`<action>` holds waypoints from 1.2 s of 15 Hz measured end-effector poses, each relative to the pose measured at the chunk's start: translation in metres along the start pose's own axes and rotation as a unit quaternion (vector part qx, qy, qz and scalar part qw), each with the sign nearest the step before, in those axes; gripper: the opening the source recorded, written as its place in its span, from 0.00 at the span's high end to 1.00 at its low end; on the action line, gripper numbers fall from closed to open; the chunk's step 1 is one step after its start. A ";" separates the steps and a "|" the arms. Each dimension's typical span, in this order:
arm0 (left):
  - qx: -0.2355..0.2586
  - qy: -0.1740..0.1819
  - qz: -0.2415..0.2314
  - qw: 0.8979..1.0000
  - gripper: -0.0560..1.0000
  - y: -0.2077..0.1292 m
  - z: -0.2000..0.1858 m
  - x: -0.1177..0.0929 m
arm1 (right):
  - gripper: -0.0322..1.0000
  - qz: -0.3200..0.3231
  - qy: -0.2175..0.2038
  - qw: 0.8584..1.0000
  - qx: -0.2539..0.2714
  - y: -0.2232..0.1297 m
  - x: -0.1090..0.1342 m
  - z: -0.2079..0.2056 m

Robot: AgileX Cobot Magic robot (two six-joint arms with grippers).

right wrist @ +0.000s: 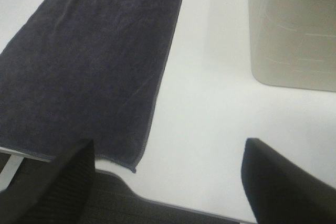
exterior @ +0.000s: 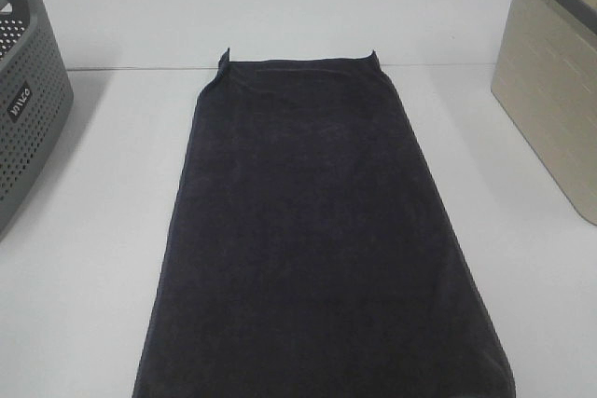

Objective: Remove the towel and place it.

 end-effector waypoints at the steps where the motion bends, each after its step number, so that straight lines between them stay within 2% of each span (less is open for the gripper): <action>1: 0.019 -0.002 0.001 1.000 0.19 -0.007 0.002 -0.001 | 0.23 -0.001 -0.003 1.000 0.012 -0.005 -0.001 0.006; 5: 0.013 -0.001 0.001 1.000 0.19 -0.005 0.003 -0.001 | 0.23 -0.026 -0.011 0.998 0.056 -0.024 -0.007 0.028; 7: -0.005 -0.014 0.002 1.000 0.19 -0.003 0.012 -0.006 | 0.23 -0.034 -0.007 0.999 0.030 -0.018 -0.006 0.038; 15: -0.010 -0.022 0.012 1.000 0.19 -0.002 0.013 -0.009 | 0.23 -0.035 -0.005 0.999 0.025 -0.017 -0.006 0.038; 18: -0.004 0.006 -0.004 1.000 0.19 -0.002 0.012 -0.006 | 0.23 -0.014 -0.015 1.000 0.022 -0.017 -0.004 0.039</action>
Point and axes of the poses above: a point on each arm's last joint axis where the gripper is mounted, z pointing out along that axis toward the gripper, x along the wrist's bending axis when the last joint is at zero, y = z × x, the point moved 7 cm from there along z, pointing out along that axis toward the gripper, and after that the axes turned 14 degrees about z, right-handed, at the moved point
